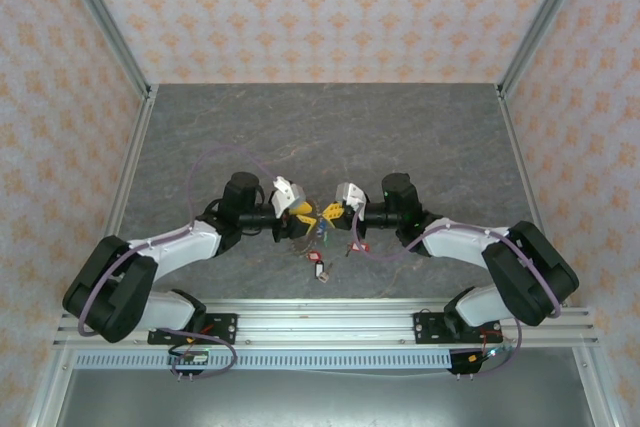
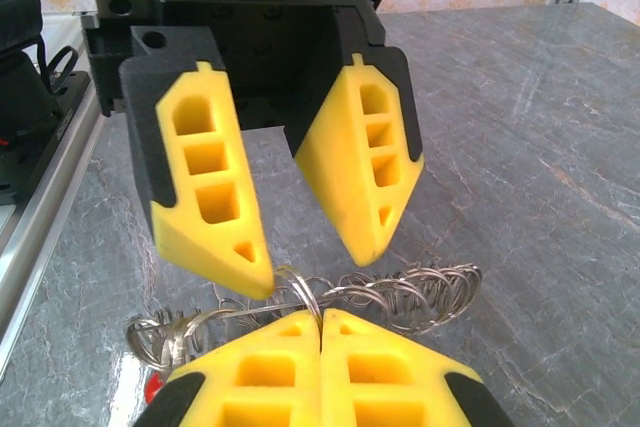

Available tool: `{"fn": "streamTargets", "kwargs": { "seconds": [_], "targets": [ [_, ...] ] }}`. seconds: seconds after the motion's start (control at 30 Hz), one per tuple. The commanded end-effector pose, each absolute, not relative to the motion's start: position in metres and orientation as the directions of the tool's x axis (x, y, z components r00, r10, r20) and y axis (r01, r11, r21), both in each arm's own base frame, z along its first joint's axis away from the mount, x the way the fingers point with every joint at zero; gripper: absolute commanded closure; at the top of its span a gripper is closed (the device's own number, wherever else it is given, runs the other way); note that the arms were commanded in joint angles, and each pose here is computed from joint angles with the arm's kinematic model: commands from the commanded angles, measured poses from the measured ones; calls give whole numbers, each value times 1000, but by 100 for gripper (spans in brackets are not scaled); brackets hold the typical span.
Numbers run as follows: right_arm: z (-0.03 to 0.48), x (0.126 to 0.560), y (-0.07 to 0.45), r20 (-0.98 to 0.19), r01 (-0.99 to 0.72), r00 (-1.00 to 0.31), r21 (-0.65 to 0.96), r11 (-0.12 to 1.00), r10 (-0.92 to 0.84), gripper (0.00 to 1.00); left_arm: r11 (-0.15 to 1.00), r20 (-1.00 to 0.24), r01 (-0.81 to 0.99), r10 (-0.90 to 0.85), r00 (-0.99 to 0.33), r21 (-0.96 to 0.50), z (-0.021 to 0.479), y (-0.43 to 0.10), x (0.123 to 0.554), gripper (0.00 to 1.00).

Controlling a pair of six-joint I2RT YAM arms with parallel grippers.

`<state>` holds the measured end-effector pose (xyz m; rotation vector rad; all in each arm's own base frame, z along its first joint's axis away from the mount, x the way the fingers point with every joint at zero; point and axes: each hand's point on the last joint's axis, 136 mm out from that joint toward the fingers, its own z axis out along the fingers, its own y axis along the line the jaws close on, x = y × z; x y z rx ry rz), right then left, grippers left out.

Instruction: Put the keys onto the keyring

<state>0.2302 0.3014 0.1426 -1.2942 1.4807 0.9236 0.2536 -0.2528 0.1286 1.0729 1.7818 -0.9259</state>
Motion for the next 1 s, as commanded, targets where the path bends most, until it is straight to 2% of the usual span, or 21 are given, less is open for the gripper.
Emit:
{"fn": "streamTargets", "kwargs": {
  "seconds": [0.0, 0.47, 0.53, 0.8, 0.9, 0.97],
  "targets": [
    [158, 231, 310, -968, -989, 41, -74, 125, -246, 100, 349, -921, 928, 305, -244, -131, 134, -251, 248, 59],
    [167, 225, 312, -976, -994, 43, -63, 88, -215, 100, 321, -924, 936, 293, -246, -148, 134, -259, 253, 62],
    [167, 225, 312, -976, -995, 39, -59, 86, -213, 100, 302, -923, 941, 296, -246, -154, 135, -262, 253, 68],
    [166, 226, 313, -976, -995, 36, -56, 88, -214, 100, 274, -922, 947, 297, -247, -165, 135, -266, 252, 70],
    [167, 227, 314, -977, -995, 33, -52, 87, -211, 100, 270, -923, 949, 297, -243, -163, 136, -266, 252, 77],
    [167, 227, 314, -977, -995, 32, -51, 85, -210, 100, 267, -923, 949, 298, -244, -165, 135, -267, 252, 77]
  ]
}}
